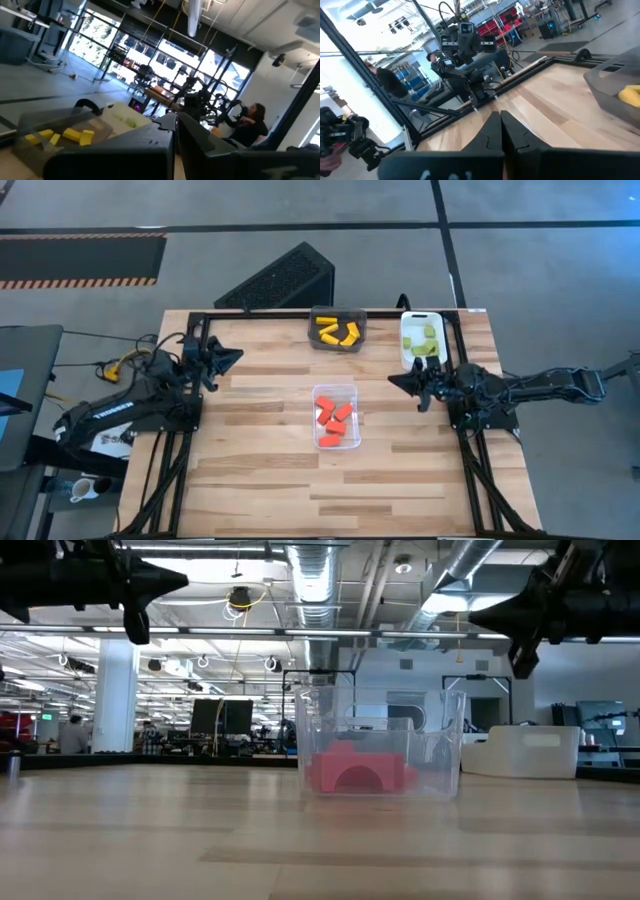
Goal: Sort & place blocks by color
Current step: Return to Home Position
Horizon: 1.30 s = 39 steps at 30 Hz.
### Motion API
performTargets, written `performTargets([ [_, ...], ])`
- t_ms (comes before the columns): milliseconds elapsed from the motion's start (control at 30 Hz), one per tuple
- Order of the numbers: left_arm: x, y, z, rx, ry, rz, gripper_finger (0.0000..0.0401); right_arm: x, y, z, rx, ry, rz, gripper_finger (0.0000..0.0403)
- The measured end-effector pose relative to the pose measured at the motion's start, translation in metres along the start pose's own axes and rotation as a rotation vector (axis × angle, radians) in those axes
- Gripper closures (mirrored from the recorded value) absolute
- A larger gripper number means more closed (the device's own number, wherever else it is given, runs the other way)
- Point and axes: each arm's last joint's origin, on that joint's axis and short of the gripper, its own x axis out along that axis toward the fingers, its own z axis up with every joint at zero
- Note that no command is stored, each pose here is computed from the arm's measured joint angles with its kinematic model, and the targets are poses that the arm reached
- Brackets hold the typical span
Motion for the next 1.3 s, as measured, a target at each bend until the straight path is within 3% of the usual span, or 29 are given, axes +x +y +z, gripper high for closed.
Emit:
performTargets([
  [267,0.006,0.001,-0.009,0.065,0.052,0.021,0.0401,-0.003,-0.026,-0.002,-0.05,0.02,-0.058,0.04],
  [633,0.004,0.009,-0.023,0.051,0.204,0.103,0.0401,-0.01,-0.046,0.002,-0.054,0.082,-0.027,0.0401],
  [867,0.004,0.009,-0.025,0.06,0.203,0.126,0.0401,-0.012,-0.054,-0.005,-0.024,0.156,-0.112,0.04],
  [1033,0.001,0.017,-0.042,0.041,0.166,0.103,0.0401,-0.013,-0.058,-0.007,-0.032,0.14,-0.21,0.04],
  [1200,-0.002,0.021,-0.052,-0.012,0.146,0.091,0.0401,-0.014,-0.059,-0.01,-0.013,0.169,-0.231,0.0401],
  [1300,-0.001,0.018,-0.05,-0.024,0.148,0.074,0.0401,-0.016,-0.052,-0.008,-0.002,0.148,-0.186,0.0401],
])
